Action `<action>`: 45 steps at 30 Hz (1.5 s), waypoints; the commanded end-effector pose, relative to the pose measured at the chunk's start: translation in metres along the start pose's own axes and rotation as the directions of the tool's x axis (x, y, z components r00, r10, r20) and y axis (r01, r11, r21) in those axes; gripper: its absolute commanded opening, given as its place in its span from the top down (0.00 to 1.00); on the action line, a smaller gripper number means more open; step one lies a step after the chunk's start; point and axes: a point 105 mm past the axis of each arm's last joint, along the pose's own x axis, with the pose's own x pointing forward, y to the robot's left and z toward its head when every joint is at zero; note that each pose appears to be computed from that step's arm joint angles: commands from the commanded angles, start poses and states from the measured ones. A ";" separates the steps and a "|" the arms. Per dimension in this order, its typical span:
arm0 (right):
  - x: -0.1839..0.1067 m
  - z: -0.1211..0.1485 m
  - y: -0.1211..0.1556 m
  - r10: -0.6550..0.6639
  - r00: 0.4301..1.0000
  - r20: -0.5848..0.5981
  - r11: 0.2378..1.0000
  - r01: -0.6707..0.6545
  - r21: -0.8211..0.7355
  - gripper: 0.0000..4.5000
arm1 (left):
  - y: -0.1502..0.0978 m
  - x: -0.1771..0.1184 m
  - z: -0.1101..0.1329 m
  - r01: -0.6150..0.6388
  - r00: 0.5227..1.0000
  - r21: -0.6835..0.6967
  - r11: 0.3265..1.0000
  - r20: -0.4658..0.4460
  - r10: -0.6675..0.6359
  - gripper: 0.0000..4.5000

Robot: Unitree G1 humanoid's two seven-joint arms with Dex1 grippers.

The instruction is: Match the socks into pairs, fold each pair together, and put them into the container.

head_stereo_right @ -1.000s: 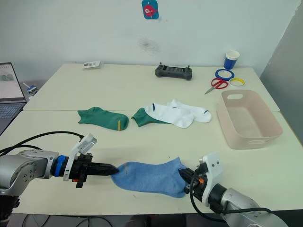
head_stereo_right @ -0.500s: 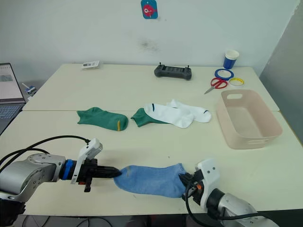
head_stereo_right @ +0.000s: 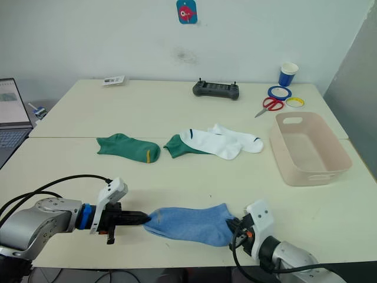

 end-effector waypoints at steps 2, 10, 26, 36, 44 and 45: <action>-0.001 0.007 -0.001 -0.006 0.999 0.032 1.000 0.007 -0.018 0.99 | -0.003 -0.002 0.003 0.011 1.000 0.025 1.000 -0.006 -0.011 1.00; -0.006 0.012 -0.004 -0.013 0.999 0.050 0.999 0.015 -0.033 0.47 | -0.006 -0.008 0.002 0.025 1.000 0.022 0.999 0.014 -0.025 0.91; -0.027 0.052 0.012 0.136 0.980 0.148 0.967 -0.098 -0.235 0.00 | 0.001 -0.049 0.047 -0.091 0.988 0.246 0.965 0.142 0.057 0.57; 0.009 0.044 0.023 0.221 0.971 0.086 0.927 -0.182 -0.326 0.61 | -0.036 0.005 0.041 0.159 0.984 0.507 0.847 -0.008 -0.180 1.00; 0.032 0.010 0.031 0.305 0.949 -0.086 0.890 -0.316 -0.329 0.99 | -0.029 0.034 0.016 0.186 0.981 0.467 0.865 -0.043 -0.188 1.00; 0.034 0.008 0.030 0.296 0.951 -0.094 0.891 -0.310 -0.332 0.99 | -0.024 0.037 0.012 0.170 0.985 0.463 0.870 -0.044 -0.168 1.00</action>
